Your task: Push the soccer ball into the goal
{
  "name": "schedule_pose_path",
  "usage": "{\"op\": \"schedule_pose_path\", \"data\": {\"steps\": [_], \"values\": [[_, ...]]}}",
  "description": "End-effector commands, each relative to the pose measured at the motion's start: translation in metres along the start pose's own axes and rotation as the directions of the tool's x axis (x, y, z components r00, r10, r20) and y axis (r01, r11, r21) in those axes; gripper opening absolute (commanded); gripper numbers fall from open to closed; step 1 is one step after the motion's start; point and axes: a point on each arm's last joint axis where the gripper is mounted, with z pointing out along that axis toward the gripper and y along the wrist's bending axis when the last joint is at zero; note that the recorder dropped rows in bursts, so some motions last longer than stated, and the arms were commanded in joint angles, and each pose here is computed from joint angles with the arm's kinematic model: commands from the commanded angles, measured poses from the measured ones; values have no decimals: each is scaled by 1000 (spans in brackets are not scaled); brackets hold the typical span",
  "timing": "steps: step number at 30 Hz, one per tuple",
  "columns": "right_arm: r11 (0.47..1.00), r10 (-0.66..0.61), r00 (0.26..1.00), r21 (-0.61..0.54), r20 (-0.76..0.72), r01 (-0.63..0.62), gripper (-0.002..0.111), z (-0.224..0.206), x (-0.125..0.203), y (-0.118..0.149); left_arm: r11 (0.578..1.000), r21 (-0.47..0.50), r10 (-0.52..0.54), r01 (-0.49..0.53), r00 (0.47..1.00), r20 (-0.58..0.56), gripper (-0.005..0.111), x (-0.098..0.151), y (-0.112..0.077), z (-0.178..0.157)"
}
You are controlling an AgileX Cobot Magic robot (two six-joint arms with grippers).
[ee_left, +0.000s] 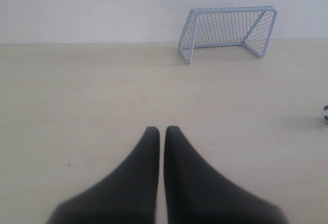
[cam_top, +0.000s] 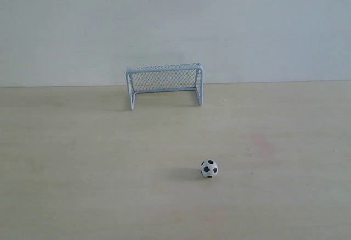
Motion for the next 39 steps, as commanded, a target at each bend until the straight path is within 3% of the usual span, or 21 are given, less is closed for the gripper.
{"op": "schedule_pose_path", "data": {"steps": [1,5,11,15,19,20,21,23,25,26,28,29,30,37,39], "values": [[997,-68,981,-52,-179,60,0,18,-24,0,1000,3,-7,7,1000,0,4,1,0,0],[989,-134,867,-125,-479,84,0,44,-42,-3,1000,3,-7,7,1000,0,4,1,0,0],[975,-197,557,-218,-807,30,0,97,-52,-6,1000,3,-7,7,1000,0,4,1,0,0],[969,-200,494,-247,-846,-30,0,144,-40,11,1000,3,-7,7,1000,0,4,1,0,0],[897,-411,385,-442,-827,8,0,174,-9,48,1000,3,-7,7,1000,-1,4,1,0,0],[844,-511,352,-535,-785,32,0,180,0,59,1000,3,-7,7,1000,-1,4,1,0,0],[755,-636,317,-653,-704,65,0,185,9,71,1000,3,-7,7,1000,-1,4,1,0,0],[464,-872,243,-875,-424,138,0,190,22,91,1000,3,-7,7,1000,-1,4,1,0,0],[266,-953,189,-951,-235,158,0,191,31,108,1000,3,-7,7,1000,-1,4,1,0,0],[110,-987,132,-977,-86,185,0,190,35,117,1000,3,-7,7,1000,-1,4,1,0,0],[-57,-996,49,-976,69,210,0,189,37,126,1000,3,-7,7,1000,-1,4,1,0,0],[-107,-993,27,-971,116,216,0,187,37,130,1000,3,-7,7,1000,-1,4,1,0,0],[-124,-991,24,-968,132,216,0,186,37,134,1000,3,-7,7,1000,-1,4,1,0,0],[-120,-980,114,-945,161,304,0,191,36,152,1000,3,-7,7,1000,-1,4,1,0,0],[-168,-974,99,-943,204,288,0,192,41,153,1000,3,-7,7,1000,-1,4,1,0,0]]}}
